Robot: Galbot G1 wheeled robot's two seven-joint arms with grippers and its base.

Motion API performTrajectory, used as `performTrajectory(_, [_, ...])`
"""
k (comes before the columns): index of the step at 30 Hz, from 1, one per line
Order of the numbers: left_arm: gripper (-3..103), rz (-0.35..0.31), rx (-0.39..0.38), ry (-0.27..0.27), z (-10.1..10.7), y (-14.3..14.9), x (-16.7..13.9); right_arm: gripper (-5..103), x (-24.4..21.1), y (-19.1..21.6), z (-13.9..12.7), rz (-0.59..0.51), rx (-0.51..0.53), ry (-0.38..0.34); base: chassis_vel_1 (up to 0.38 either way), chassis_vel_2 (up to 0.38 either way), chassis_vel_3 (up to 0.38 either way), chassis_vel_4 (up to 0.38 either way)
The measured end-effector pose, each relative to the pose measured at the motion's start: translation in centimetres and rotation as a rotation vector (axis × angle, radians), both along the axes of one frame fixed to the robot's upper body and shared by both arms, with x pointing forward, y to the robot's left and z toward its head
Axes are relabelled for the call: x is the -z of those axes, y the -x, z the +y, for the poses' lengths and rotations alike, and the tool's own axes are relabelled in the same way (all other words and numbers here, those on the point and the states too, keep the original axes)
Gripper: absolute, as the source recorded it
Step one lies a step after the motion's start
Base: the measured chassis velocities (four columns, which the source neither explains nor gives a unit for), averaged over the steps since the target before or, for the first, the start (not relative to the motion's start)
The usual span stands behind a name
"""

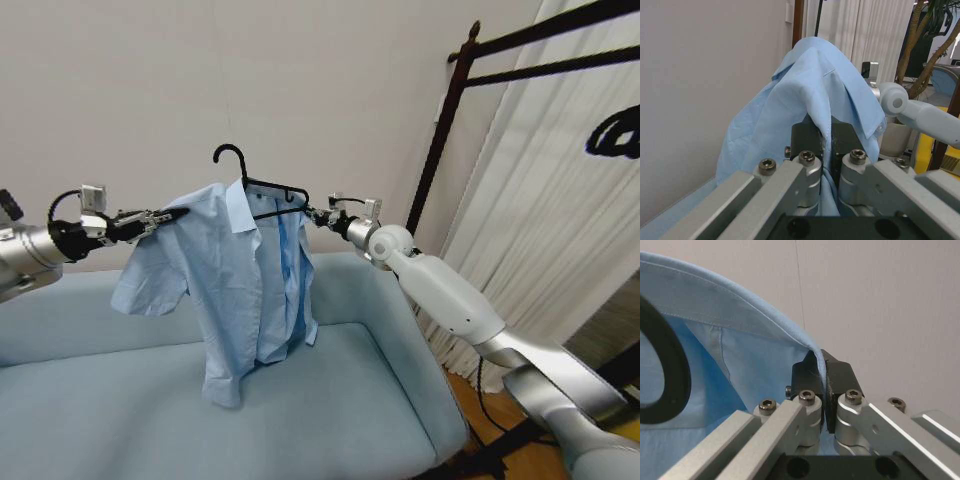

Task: Pick up the clothes from the sofa and hang them on the clothes hanger.

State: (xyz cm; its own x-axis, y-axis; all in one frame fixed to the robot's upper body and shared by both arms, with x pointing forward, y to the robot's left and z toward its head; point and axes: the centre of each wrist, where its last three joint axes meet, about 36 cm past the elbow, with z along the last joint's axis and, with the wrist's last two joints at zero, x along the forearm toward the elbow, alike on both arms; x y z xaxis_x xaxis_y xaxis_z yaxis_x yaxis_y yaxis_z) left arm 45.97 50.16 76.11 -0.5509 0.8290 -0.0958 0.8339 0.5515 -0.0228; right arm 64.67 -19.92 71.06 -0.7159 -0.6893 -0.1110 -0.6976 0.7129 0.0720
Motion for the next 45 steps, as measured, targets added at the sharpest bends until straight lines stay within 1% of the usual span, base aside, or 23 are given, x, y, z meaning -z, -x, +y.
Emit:
performTrajectory(3, [3, 0.0, -0.01, -0.003, 0.0, 0.0, 0.2, 1, -0.6, -0.1, -0.7, -0.025, 0.004, 0.019, 0.0, 0.0, 0.0, 0.0])
performTrajectory(7, [3, 0.0, -0.024, -0.01, -0.1, -0.1, 0.3, 1, -1.2, -0.2, -0.9, -0.05, 0.003, 0.037, 0.0, 0.0, 0.0, 0.0])
performTrajectory(10, [3, 0.002, -0.063, -0.029, -0.4, -0.1, 0.5, 1, -2.3, -0.4, -1.1, -0.1, 0.008, 0.08, 0.0, 0.0, 0.0, 0.0])
performTrajectory(12, [3, 0.002, -0.067, -0.034, -0.4, -0.1, 0.6, 1, -2.5, -0.4, -1.2, -0.109, 0.011, 0.087, 0.0, 0.0, 0.0, 0.0])
performTrajectory(17, [3, 0.015, -0.088, -0.063, -0.7, -0.2, 1.3, 1, -3.4, -0.5, -1.3, -0.17, 0.027, 0.138, 0.0, 0.0, 0.0, 0.0])
performTrajectory(21, [3, 0.019, -0.105, -0.063, -1.1, -0.2, 1.6, 1, -4.0, -0.5, -1.3, -0.207, 0.033, 0.167, 0.0, 0.0, 0.0, 0.0])
performTrajectory(24, [3, 0.024, -0.138, -0.06, -1.5, -0.3, 2.0, 1, -4.9, 0.0, -1.0, -0.252, 0.042, 0.208, 0.0, 0.0, 0.0, 0.0])
performTrajectory(26, [3, 0.024, -0.145, -0.06, -1.6, -0.3, 2.0, 1, -5.1, 0.1, -0.9, -0.259, 0.042, 0.215, 0.0, 0.0, 0.0, 0.0])
performTrajectory(27, [3, 0.027, -0.165, -0.059, -1.9, -0.3, 2.2, 1, -5.5, 0.5, -0.6, -0.28, 0.041, 0.243, 0.0, 0.0, 0.0, 0.0])
performTrajectory(29, [3, 0.03, -0.185, -0.062, -2.1, -0.3, 2.3, 1, -5.9, 0.9, -0.3, -0.295, 0.04, 0.265, 0.0, 0.0, 0.0, 0.0])
performTrajectory(30, [3, 0.03, -0.185, -0.062, -2.1, -0.3, 2.3, 1, -5.9, 0.9, -0.3, -0.295, 0.04, 0.265, 0.0, 0.0, 0.0, 0.0])
performTrajectory(34, [3, 0.034, -0.207, -0.061, -2.8, -0.3, 2.7, 1, -6.7, 1.9, 1.1, -0.318, 0.04, 0.311, 0.0, 0.0, 0.0, 0.0])
performTrajectory(35, [3, 0.034, -0.207, -0.061, -2.8, -0.3, 2.7, 1, -6.7, 1.9, 1.1, -0.318, 0.04, 0.311, 0.0, 0.0, 0.0, 0.0])
performTrajectory(39, [3, 0.038, -0.22, -0.061, -3.2, -0.4, 3.0, 1, -7.5, 3.1, 2.6, -0.328, 0.049, 0.352, 0.0, 0.0, 0.0, 0.0])
performTrajectory(45, [3, 0.04, -0.231, -0.056, -3.6, -0.4, 3.3, 1, -8.3, 3.8, 3.4, -0.323, 0.07, 0.381, 0.0, 0.0, 0.0, 0.0])
